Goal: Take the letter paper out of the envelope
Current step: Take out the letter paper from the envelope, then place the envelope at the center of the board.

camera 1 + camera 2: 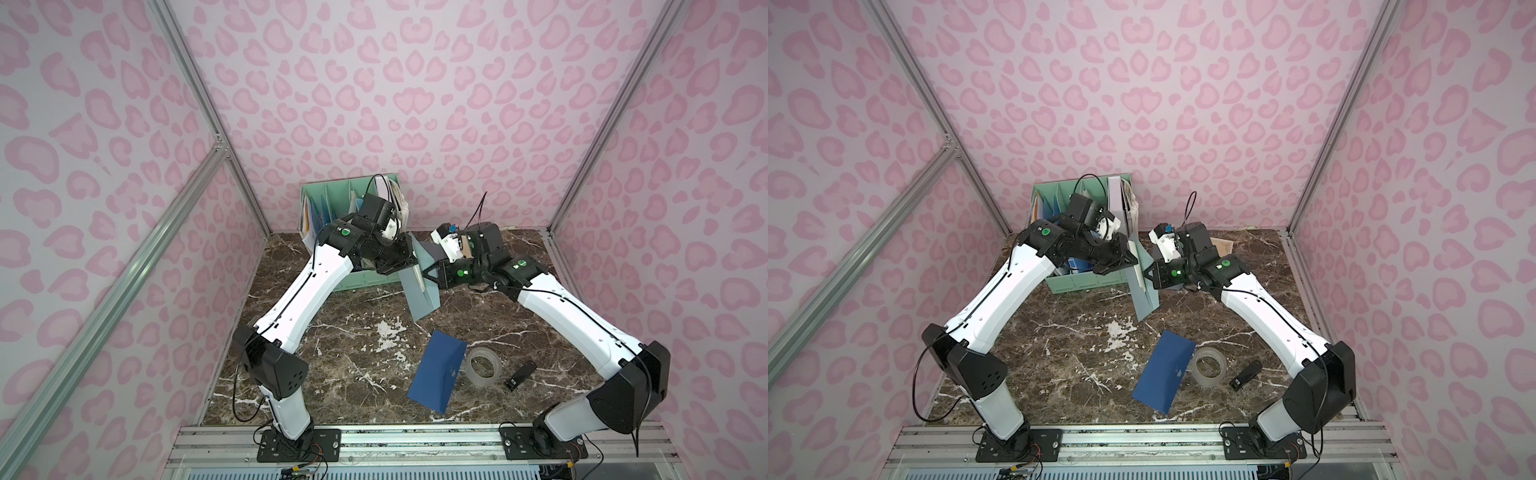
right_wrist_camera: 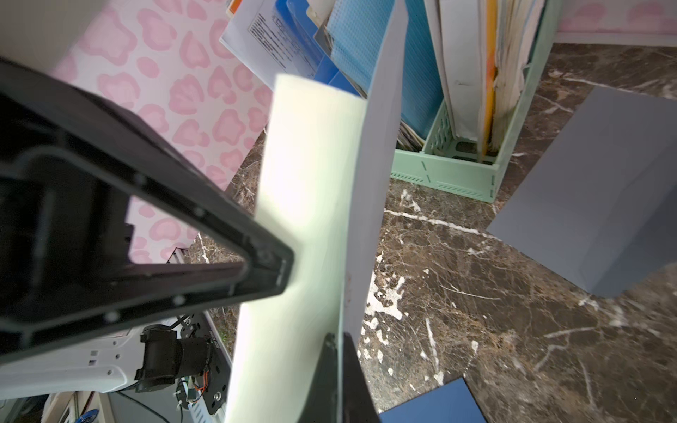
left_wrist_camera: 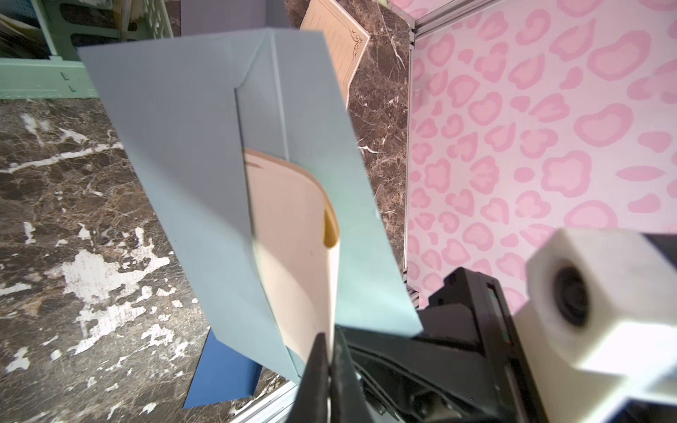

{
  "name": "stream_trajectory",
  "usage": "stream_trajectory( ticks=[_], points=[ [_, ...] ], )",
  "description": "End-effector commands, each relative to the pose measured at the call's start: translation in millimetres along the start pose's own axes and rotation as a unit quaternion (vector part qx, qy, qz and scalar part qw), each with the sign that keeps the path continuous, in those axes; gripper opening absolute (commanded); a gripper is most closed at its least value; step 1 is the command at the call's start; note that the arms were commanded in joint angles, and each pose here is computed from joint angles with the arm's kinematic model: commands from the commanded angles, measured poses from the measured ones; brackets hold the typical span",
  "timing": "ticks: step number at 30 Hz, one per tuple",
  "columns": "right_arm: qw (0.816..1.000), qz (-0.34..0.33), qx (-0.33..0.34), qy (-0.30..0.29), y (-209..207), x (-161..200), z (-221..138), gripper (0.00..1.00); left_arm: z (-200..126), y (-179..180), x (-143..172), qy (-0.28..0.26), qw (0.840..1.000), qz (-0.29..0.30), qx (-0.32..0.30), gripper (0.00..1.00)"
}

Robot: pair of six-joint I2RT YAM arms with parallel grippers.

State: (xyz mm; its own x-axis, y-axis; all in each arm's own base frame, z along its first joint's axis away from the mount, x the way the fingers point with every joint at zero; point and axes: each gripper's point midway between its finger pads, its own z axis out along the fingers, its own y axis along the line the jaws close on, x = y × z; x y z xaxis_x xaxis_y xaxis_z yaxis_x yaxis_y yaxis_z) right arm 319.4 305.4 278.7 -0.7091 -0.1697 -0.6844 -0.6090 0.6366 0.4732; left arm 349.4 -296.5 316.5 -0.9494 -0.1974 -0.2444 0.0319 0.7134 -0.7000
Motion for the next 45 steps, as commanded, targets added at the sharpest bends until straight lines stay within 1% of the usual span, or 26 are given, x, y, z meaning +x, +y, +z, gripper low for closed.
stream_trajectory(
  ticks=[1,7,11,12,16,19,22,24,28,32,35,38,40,45],
  points=[
    [1.000,0.000,0.028,-0.001,-12.7,2.0,2.1,0.00,-7.4,-12.5,-1.8,-0.007,1.000,-0.004,0.025,0.00],
    [0.998,0.026,0.061,-0.006,-37.2,6.6,-1.0,0.00,-24.6,-24.4,-6.8,-0.031,0.999,0.005,0.037,0.00],
    [0.997,0.037,0.063,-0.020,-44.3,2.5,-6.7,0.00,-39.5,-29.0,-11.6,-0.055,0.998,0.011,0.039,0.00],
    [0.997,0.045,0.066,-0.007,-50.2,15.0,-2.5,0.00,-44.0,-29.4,-13.0,-0.062,0.997,0.011,0.040,0.00],
    [0.998,0.048,0.050,-0.007,-46.6,19.6,-1.3,0.00,-65.8,-28.2,-17.6,-0.094,0.995,0.013,0.035,0.00],
    [0.999,0.041,0.005,0.003,-30.1,27.7,7.5,0.00,-90.6,-14.8,-21.2,-0.135,0.991,0.016,0.000,0.00],
    [0.999,0.027,-0.035,0.020,-2.9,41.9,25.0,0.00,-117.1,6.5,-20.2,-0.178,0.983,0.020,-0.044,0.00],
    [0.997,0.026,-0.061,0.027,15.8,51.9,38.8,0.00,-132.0,21.6,-15.2,-0.191,0.980,0.011,-0.063,0.00],
    [0.991,0.052,-0.120,0.015,48.6,66.9,68.8,0.00,-154.9,47.7,3.7,-0.209,0.974,-0.005,-0.090,0.00],
    [0.980,0.093,-0.173,0.007,71.9,82.3,104.3,0.00,-172.9,64.8,26.1,-0.220,0.970,-0.016,-0.100,0.00],
    [0.975,0.131,-0.181,-0.005,73.7,88.4,130.5,0.00,-182.8,71.2,37.8,-0.224,0.969,-0.019,-0.102,0.00],
    [0.968,0.185,-0.169,-0.008,60.8,91.7,156.4,0.00,-187.8,73.7,45.1,-0.221,0.970,-0.017,-0.104,0.00],
    [0.962,0.212,-0.171,-0.016,55.2,91.4,167.6,0.00,-190.2,75.1,48.7,-0.220,0.970,-0.016,-0.104,0.00],
    [0.950,0.266,-0.165,-0.004,48.6,97.6,198.1,0.00,-194.4,76.6,55.9,-0.217,0.971,-0.010,-0.103,0.00]
  ],
)
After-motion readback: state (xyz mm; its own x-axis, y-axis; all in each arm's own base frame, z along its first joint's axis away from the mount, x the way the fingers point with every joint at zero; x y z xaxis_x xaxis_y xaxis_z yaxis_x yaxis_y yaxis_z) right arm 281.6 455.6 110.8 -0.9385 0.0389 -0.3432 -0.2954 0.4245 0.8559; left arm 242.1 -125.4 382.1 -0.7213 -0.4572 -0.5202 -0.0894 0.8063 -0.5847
